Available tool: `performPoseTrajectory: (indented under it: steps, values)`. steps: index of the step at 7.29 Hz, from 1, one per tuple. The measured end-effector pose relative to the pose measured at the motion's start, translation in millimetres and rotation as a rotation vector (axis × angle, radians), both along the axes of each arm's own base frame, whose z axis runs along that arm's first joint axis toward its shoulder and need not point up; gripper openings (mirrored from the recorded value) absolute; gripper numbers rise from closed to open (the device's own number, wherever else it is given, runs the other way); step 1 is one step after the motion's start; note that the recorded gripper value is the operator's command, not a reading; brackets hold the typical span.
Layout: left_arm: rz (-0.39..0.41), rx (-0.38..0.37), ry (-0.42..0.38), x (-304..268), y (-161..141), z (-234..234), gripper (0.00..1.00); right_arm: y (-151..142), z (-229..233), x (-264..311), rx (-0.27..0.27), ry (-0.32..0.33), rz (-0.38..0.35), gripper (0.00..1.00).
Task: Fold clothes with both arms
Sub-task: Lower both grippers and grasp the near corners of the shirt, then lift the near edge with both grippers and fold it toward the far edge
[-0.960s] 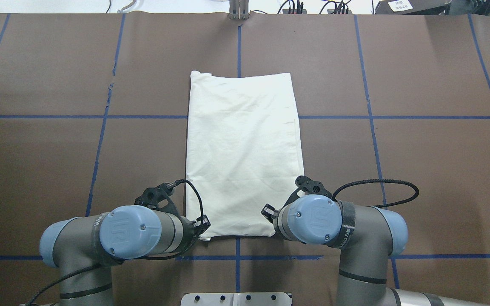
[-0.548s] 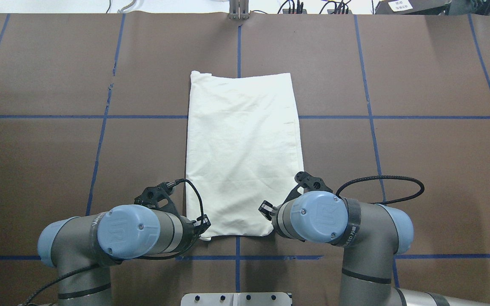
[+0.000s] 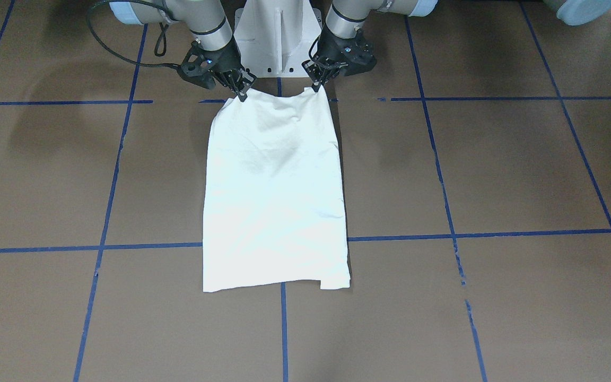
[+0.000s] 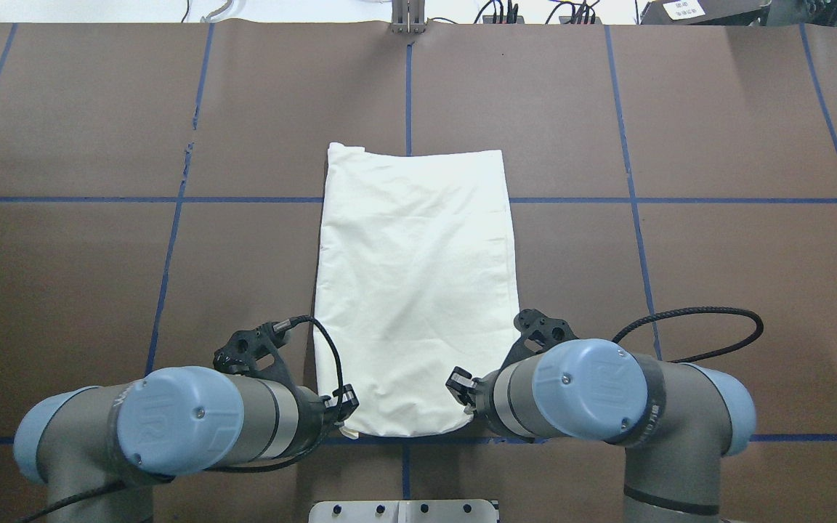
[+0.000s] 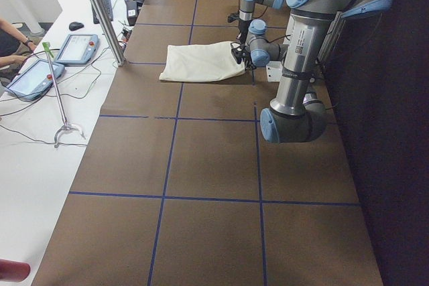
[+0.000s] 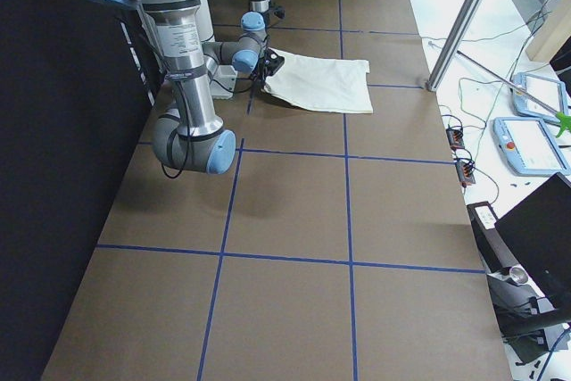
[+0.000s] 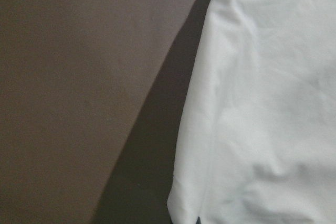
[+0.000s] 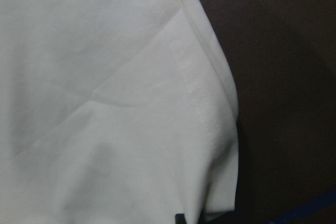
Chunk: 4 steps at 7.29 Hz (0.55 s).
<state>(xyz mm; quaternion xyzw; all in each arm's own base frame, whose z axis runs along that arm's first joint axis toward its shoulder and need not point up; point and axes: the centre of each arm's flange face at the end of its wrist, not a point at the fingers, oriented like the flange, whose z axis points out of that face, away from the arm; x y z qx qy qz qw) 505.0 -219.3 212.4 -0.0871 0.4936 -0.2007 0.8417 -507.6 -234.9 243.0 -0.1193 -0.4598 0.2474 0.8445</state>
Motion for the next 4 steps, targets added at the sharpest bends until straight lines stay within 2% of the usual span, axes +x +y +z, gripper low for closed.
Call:
performPoseTrajectory:
  steps: [2, 3, 4]
  values:
    - [0.046, 0.001, 0.013, -21.1, 27.1, -22.1, 0.0, 21.7, -4.3, 17.8, 0.006, -0.033, -0.036, 0.0]
    - [0.057, 0.0, 0.019, -24.3, 31.0, -27.1, 0.0, 17.2, -5.4, 19.0, 0.024, -0.052, -0.035, 0.0]
    - [0.055, 0.005, 0.024, -27.2, 25.9, -30.0, 0.0, -0.6, -3.9, 22.0, 0.055, -0.07, -0.015, 0.0]
